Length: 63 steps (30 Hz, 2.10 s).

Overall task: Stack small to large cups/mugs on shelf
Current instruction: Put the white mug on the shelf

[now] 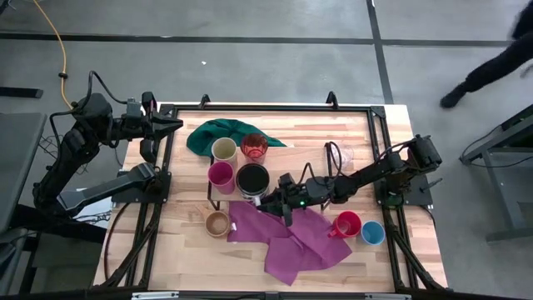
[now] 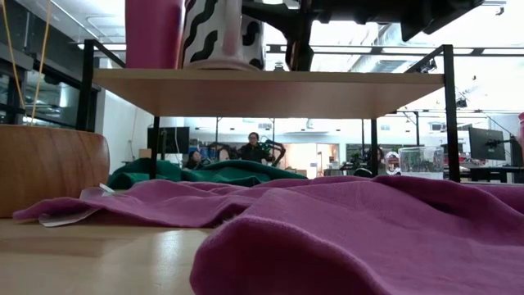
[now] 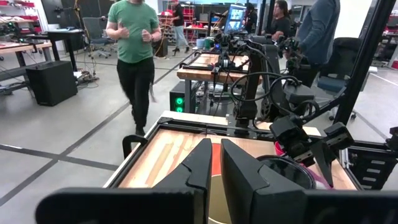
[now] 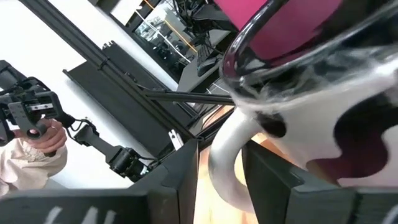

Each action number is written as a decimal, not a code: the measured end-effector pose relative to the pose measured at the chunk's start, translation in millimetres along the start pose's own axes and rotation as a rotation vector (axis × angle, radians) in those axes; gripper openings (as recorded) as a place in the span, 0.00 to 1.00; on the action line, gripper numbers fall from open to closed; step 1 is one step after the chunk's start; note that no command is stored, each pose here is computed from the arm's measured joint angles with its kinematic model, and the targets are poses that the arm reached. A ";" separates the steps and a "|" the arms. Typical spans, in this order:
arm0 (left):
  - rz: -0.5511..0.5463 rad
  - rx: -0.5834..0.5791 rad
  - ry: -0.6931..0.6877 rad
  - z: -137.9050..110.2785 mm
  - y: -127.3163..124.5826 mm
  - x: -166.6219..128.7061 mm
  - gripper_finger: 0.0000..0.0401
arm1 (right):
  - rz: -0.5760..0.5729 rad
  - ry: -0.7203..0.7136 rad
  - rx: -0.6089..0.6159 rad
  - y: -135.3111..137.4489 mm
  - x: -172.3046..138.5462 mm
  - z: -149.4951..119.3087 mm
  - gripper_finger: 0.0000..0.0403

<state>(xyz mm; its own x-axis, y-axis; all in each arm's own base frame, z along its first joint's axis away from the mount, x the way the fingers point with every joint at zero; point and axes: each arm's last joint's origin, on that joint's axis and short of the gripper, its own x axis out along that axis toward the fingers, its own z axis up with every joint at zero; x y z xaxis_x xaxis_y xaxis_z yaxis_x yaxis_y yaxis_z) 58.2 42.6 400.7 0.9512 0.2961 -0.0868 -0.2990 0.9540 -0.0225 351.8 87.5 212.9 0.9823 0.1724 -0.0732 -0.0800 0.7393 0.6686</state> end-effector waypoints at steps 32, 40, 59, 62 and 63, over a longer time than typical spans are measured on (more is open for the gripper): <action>-0.002 0.007 -0.005 0.6 0.0 0.1 0.06 | -0.002 0.003 0.016 -5.3 0.3 3.9 0.28; -0.011 0.007 -0.005 0.6 -0.2 0.1 0.06 | 0.002 0.008 0.014 -5.1 0.3 3.6 0.28; -0.010 0.011 -0.005 0.5 -0.2 0.1 0.06 | -0.022 0.051 -0.010 -1.6 -5.7 6.8 0.28; -0.010 0.012 -0.005 0.5 -0.2 0.1 0.06 | -0.041 0.058 -0.022 -0.7 -8.3 8.5 0.28; -0.010 0.012 -0.005 0.5 -0.2 0.1 0.06 | -0.042 0.058 -0.021 -0.5 -8.6 8.7 0.28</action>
<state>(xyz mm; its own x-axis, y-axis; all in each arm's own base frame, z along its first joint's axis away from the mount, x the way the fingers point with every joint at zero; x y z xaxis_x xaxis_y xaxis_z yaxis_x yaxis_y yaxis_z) 58.4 42.4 401.2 0.9544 0.2869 -0.0819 -0.2888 0.9573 -0.0113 344.8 80.0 219.6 0.9736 0.1773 -0.1439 -0.0427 0.7604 0.6480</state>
